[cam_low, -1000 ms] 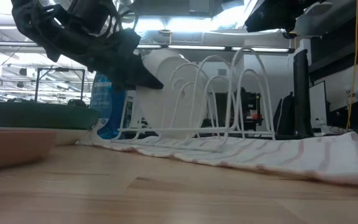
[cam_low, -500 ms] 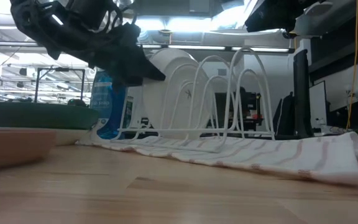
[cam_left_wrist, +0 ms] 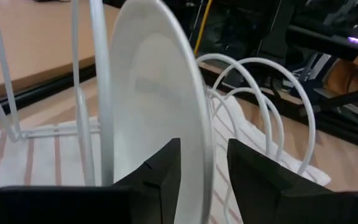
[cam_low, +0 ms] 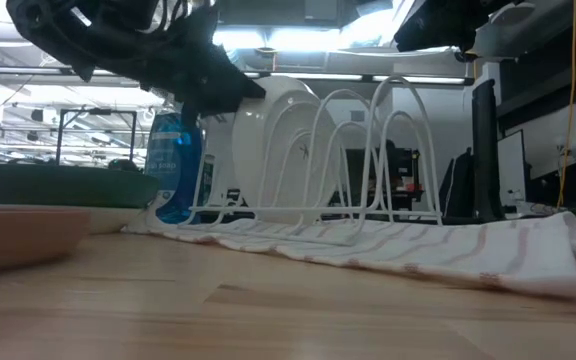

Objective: Sort dishes
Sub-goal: Put the green plate into the white dish rack

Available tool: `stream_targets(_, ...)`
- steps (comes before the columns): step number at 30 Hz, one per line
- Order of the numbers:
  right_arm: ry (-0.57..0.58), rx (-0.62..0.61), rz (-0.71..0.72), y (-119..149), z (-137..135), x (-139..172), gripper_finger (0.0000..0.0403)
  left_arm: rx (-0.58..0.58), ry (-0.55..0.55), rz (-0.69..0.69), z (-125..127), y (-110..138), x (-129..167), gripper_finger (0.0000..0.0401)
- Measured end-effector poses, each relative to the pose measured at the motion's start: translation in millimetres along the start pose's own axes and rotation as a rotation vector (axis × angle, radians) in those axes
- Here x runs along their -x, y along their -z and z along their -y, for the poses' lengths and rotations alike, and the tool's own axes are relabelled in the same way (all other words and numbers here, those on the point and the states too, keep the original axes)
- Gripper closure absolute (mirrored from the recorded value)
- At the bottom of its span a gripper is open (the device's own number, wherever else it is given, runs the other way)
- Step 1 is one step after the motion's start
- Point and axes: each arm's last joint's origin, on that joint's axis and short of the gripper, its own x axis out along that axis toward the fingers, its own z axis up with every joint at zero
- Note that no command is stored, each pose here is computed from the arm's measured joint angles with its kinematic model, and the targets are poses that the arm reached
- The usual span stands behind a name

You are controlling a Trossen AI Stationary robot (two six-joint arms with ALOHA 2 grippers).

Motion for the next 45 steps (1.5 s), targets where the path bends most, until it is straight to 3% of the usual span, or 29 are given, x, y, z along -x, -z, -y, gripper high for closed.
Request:
stream_targets(8,0.0,0.0,0.0,0,0,0,0.026,0.011,0.027,0.065,3,-16,11,0.0281)
stream_targets(15,0.0,0.0,0.0,0,0,0,0.026,-0.079,0.113,0.112,18,-32,39,0.0281)
stream_targets(22,0.0,0.0,-0.001,0,0,0,0.026,-0.087,0.169,-0.108,27,-21,73,0.0281)
stream_targets(27,0.0,0.0,-0.001,0,0,0,0.026,0.063,0.164,-0.308,32,-2,88,0.0281)
stream_targets(33,0.0,0.0,0.0,0,0,0,0.026,0.244,0.055,-0.52,32,19,101,0.0281)
stream_targets(38,0.0,0.0,-0.001,0,0,0,0.026,0.335,-0.008,-0.588,31,26,107,0.0281)
stream_targets(45,0.0,0.001,0.0,0,0,0,0.026,0.359,-0.025,-0.629,33,32,106,0.0281)
